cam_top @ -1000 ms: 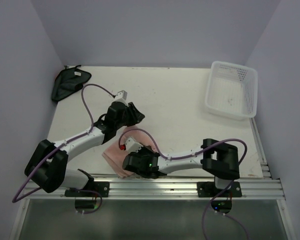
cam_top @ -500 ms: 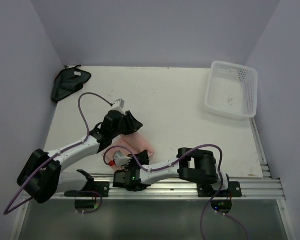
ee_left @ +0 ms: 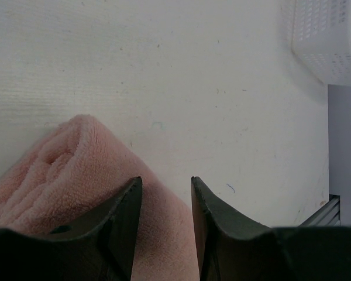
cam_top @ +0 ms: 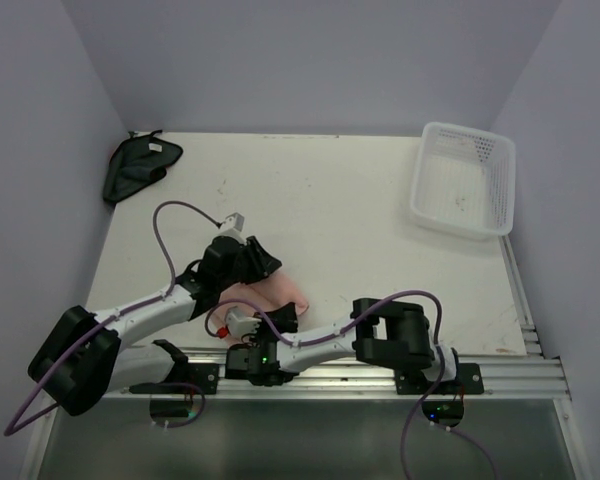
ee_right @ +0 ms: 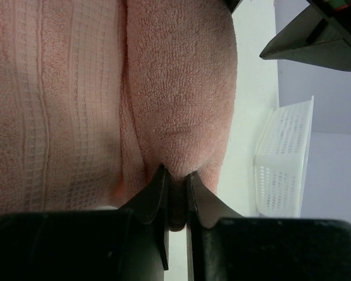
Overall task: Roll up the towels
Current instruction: Roll the towel
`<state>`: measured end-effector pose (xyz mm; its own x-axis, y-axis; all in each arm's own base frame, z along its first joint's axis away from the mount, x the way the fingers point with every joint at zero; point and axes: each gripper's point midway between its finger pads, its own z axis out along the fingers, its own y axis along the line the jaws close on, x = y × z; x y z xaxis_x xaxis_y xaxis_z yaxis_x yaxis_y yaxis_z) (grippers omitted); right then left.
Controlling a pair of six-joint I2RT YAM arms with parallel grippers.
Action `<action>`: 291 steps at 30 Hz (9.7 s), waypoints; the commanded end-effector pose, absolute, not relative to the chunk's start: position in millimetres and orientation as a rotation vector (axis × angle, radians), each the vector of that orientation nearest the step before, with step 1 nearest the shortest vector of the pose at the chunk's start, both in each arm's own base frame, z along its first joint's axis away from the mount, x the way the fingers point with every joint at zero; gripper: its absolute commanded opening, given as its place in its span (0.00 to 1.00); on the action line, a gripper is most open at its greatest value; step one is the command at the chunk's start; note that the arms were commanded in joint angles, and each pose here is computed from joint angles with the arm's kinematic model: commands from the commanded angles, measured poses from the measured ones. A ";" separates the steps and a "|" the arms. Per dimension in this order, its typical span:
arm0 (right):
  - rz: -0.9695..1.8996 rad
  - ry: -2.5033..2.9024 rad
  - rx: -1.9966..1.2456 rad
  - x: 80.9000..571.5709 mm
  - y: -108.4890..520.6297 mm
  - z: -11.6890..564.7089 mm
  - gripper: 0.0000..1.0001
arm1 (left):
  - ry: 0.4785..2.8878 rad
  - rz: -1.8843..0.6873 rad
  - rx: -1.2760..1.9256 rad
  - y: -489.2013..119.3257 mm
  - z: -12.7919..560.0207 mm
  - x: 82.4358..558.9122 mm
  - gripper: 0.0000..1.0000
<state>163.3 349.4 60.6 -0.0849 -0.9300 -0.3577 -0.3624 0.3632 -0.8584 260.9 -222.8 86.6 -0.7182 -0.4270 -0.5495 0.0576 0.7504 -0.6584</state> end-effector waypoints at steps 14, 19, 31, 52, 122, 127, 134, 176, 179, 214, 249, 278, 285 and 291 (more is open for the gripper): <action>-0.316 1.788 -0.969 148.9 347.5 127.4 0.53 | 2.291 -0.725 -0.322 -197.3 34.3 245.4 0.43; -0.020 1.837 -0.899 137.8 346.5 156.7 0.57 | 2.302 -0.711 -0.325 -194.6 29.1 243.5 0.43; 0.775 2.108 -0.608 172.3 343.5 151.4 0.57 | 2.307 -0.710 -0.327 -192.9 28.3 240.1 0.43; 0.778 2.310 -0.626 185.3 338.3 53.0 0.51 | 2.310 -0.717 -0.338 -190.0 23.9 234.4 0.43; -0.602 1.631 -1.212 171.3 374.1 70.4 0.26 | 2.237 -0.723 -0.249 -216.5 71.4 286.6 0.50; -0.357 1.708 -1.068 163.9 373.6 115.7 0.45 | 2.263 -0.681 -0.257 -208.2 56.1 280.3 0.50; -0.006 1.760 -0.881 153.3 357.3 159.6 0.51 | 2.283 -0.670 -0.268 -202.7 43.4 272.1 0.50; 0.610 2.146 -0.601 206.0 335.6 85.3 0.05 | 2.231 -0.672 -0.245 -205.9 74.8 283.7 0.50; 0.402 2.065 -0.686 199.8 330.4 88.6 0.04 | 2.189 -0.678 -0.233 -209.9 97.1 294.5 0.51; -0.671 1.610 -0.944 179.3 333.5 91.9 0.00 | 2.120 -0.762 -0.236 -212.5 133.9 289.4 0.52; -0.455 1.724 -1.145 147.9 367.5 57.3 0.00 | 2.092 -0.910 -0.231 -216.0 149.4 262.0 0.52; -0.225 1.812 -1.124 134.6 388.2 72.1 0.09 | 2.263 -0.812 -0.264 -198.9 60.7 221.7 0.52; -0.086 1.859 -1.029 138.2 387.1 102.4 0.25 | 2.277 -0.796 -0.266 -195.2 52.9 218.2 0.52; 0.094 1.918 -0.957 141.2 386.1 126.4 0.42 | 2.293 -0.791 -0.271 -192.6 45.5 213.6 0.52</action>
